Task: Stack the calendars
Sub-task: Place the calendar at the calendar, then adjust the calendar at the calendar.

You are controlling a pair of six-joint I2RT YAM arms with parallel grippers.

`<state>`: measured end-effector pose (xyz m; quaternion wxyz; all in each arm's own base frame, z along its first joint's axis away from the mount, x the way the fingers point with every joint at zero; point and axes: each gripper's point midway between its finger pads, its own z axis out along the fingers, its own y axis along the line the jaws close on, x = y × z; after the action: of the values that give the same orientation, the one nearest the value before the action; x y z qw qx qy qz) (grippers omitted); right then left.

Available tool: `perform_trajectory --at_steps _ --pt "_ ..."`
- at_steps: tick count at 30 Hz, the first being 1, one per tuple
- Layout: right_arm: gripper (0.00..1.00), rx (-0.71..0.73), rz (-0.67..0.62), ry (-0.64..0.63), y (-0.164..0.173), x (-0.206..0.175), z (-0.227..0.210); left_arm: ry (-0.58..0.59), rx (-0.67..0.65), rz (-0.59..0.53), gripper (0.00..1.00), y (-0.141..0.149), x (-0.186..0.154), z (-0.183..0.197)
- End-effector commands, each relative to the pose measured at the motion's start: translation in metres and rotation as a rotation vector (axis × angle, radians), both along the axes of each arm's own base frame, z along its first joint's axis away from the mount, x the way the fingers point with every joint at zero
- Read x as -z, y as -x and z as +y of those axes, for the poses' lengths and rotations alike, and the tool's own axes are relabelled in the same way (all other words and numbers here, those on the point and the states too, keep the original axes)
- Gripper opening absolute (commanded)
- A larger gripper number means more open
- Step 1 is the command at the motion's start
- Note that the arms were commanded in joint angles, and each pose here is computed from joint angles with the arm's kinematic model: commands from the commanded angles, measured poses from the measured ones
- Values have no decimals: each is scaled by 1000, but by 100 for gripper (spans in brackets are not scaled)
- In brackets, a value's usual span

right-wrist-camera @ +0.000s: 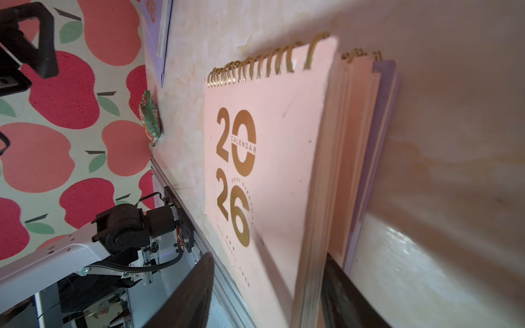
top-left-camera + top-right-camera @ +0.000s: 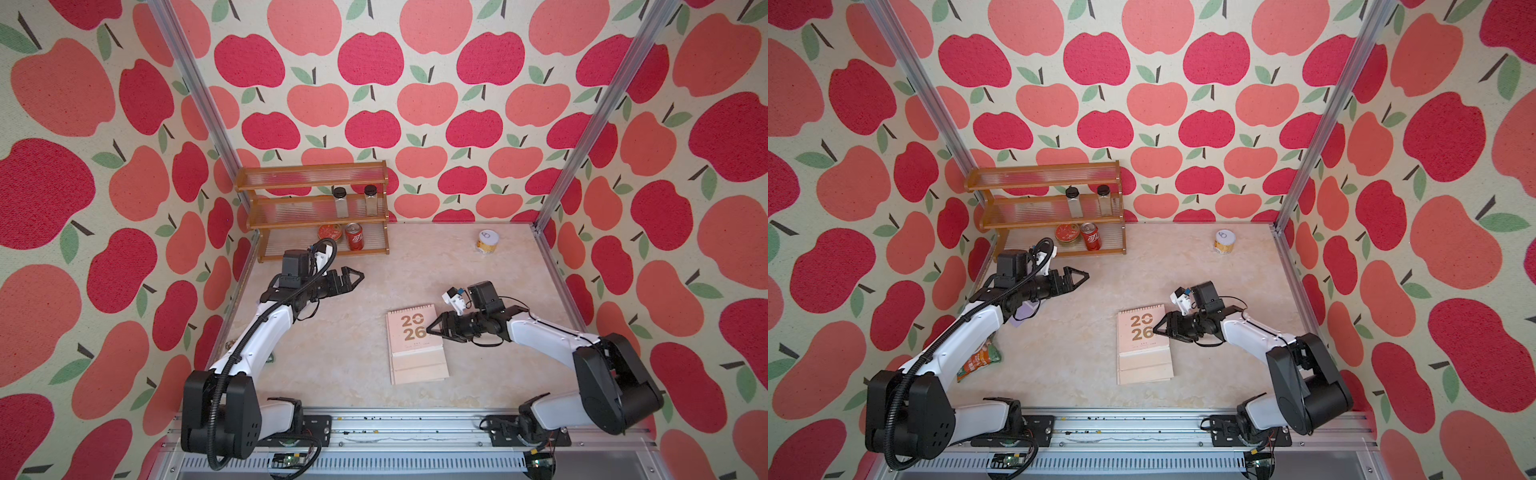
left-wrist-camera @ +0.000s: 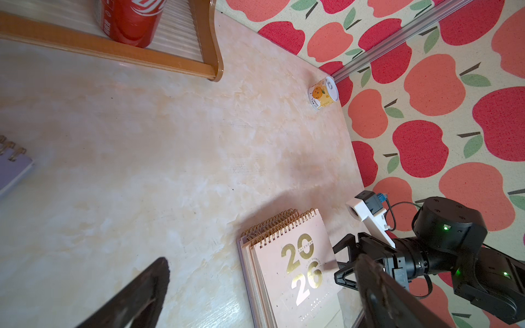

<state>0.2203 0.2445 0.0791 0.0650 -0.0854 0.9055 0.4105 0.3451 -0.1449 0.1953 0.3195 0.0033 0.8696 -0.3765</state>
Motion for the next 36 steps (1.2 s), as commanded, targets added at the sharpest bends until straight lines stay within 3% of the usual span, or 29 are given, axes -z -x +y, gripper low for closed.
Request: perform_trajectory --at_steps 1,6,21,36 --pt "62 29 -27 153 -5 3 -22 -23 10 4 100 5 3 0" --pt "65 62 -64 256 -13 0 -35 -26 8 5 100 5 3 1" --pt "65 -15 -36 373 10 19 -15 -33 3 9 100 5 4 2" --pt "65 -58 -23 387 17 20 2 -32 4 11 100 6 4 2"
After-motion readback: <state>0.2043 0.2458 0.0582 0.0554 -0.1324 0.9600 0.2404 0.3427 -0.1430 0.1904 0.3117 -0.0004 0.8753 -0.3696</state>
